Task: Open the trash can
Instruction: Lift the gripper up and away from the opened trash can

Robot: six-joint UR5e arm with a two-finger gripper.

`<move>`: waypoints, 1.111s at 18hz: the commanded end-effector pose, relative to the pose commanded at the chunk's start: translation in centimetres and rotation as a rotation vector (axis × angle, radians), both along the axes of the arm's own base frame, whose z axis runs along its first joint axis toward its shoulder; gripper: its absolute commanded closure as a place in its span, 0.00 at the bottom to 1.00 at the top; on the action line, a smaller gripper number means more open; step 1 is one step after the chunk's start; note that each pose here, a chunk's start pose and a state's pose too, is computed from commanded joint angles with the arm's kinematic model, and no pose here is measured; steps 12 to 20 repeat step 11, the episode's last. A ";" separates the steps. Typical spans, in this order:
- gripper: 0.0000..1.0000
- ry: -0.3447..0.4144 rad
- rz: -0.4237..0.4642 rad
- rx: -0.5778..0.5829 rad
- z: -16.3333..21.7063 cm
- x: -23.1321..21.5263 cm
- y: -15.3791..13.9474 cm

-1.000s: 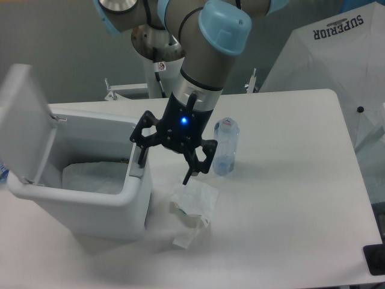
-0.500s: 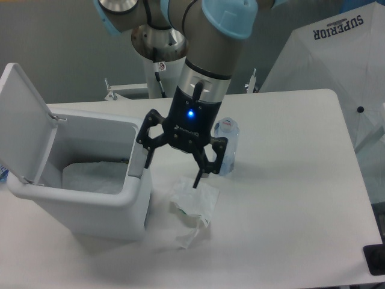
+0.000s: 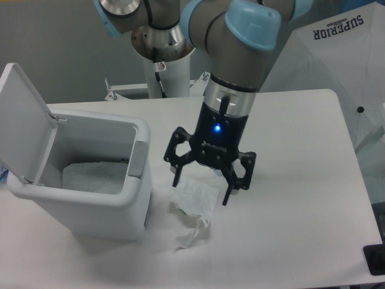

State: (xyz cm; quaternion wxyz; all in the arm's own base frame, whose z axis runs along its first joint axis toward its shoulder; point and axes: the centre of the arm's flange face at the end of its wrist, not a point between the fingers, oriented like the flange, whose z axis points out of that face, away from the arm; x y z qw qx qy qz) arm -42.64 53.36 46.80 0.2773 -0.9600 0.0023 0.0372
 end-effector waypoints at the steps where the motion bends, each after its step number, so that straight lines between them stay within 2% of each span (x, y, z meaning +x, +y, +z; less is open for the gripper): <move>1: 0.00 0.023 -0.037 -0.014 -0.4 -0.3 0.1; 3: 0.00 0.046 -0.080 -0.041 -1.9 -0.9 0.3; 8: 0.00 0.103 -0.095 -0.197 -6.9 -6.1 -2.2; 11: 0.00 0.125 -0.102 -0.278 -8.6 -7.7 -3.4; 20: 0.00 0.125 -0.102 -0.278 -8.6 -7.7 -3.4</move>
